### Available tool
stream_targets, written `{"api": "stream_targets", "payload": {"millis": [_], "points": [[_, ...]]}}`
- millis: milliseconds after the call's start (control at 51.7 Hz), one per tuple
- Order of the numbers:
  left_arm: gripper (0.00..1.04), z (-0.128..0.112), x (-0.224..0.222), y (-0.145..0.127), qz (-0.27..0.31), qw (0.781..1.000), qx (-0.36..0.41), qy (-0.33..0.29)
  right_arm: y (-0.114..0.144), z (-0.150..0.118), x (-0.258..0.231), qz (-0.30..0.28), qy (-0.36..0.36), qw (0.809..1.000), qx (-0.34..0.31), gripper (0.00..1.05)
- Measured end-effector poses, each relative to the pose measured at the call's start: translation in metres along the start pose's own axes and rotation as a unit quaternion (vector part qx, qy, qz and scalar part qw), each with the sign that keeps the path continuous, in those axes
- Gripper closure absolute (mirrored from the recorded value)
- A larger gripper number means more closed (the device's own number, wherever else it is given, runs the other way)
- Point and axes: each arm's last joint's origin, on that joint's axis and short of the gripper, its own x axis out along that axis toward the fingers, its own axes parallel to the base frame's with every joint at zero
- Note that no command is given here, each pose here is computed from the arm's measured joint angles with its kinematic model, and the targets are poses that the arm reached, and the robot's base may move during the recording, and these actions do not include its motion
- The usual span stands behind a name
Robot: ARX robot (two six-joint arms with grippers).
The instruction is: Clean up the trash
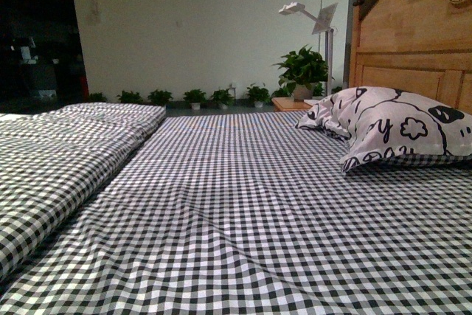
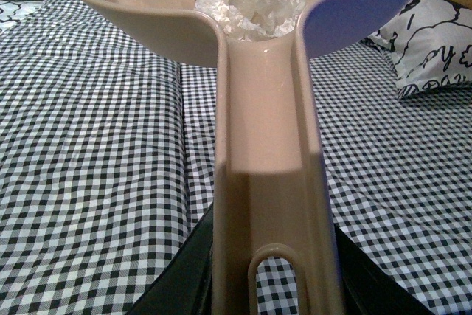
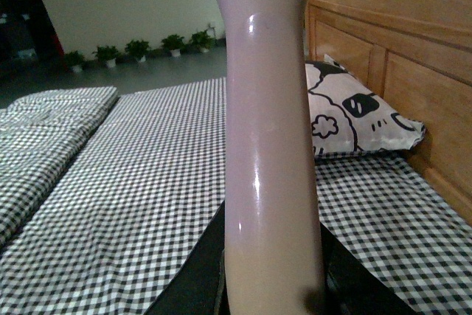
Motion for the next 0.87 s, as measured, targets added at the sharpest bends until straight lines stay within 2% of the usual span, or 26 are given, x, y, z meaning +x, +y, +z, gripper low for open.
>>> {"api": "stream_targets", "payload": {"millis": [871], "points": [[0.79,0.0000,0.0000,0.0000,0.000,1.000,0.000,0.000,0.0000,0.0000,0.0000,0.000,0.000,1.000,0.000,0.85]]}}
